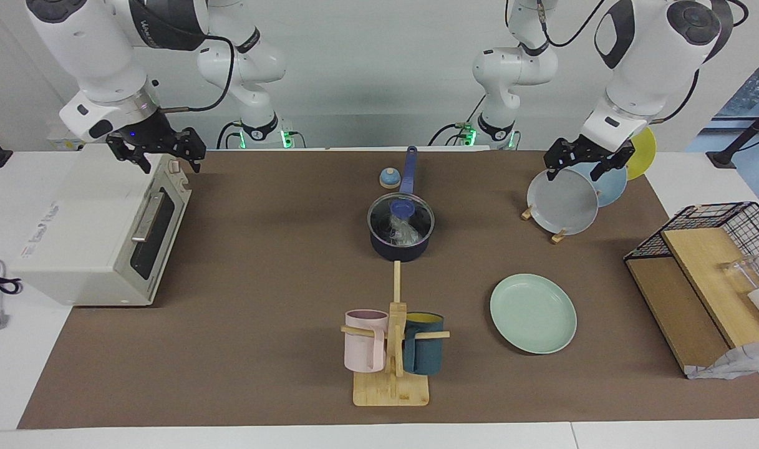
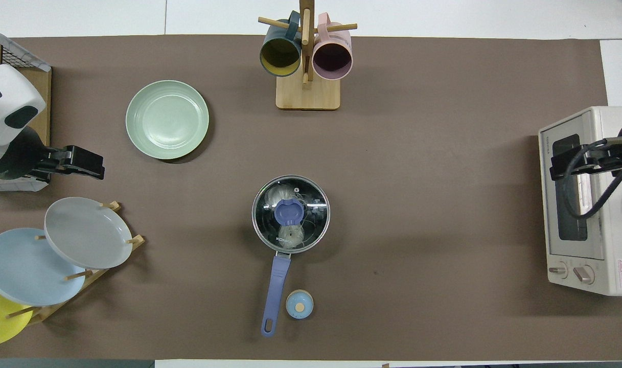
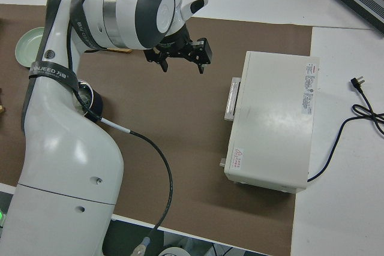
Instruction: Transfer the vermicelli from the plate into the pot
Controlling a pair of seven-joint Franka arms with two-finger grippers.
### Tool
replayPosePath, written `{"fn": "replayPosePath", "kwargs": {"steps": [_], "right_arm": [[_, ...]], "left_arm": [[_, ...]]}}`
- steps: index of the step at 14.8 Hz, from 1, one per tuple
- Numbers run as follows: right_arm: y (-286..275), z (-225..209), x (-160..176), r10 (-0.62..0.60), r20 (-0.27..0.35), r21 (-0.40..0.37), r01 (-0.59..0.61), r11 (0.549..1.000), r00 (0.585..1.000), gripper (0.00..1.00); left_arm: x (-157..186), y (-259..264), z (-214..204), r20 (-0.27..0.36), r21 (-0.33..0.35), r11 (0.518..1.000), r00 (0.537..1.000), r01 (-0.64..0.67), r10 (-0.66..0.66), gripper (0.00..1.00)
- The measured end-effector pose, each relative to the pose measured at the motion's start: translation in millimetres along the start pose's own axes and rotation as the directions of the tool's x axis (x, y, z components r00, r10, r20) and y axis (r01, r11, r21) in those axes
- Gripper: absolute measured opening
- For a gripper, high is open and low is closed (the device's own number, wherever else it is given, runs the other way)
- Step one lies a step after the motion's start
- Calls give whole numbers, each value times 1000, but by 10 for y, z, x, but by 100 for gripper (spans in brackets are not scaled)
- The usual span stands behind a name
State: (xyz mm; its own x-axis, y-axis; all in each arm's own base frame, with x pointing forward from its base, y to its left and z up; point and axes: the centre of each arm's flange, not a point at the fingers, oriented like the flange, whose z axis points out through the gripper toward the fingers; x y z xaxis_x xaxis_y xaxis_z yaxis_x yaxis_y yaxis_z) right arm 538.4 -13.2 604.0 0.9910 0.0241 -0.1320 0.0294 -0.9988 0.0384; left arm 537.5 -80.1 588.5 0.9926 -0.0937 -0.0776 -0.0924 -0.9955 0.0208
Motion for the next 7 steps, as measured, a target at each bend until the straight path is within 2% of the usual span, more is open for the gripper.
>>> {"fn": "replayPosePath", "kwargs": {"steps": [3,7], "right_arm": [[1,-4,-81,0,22,2,0,1000,1000,100],[178,-25,-58,25,-14,5,-25,1000,1000,100]], "left_arm": [[0,0,0,0,0,1000,1000,0,0,100],[0,0,0,0,0,1000,1000,0,0,100]]}}
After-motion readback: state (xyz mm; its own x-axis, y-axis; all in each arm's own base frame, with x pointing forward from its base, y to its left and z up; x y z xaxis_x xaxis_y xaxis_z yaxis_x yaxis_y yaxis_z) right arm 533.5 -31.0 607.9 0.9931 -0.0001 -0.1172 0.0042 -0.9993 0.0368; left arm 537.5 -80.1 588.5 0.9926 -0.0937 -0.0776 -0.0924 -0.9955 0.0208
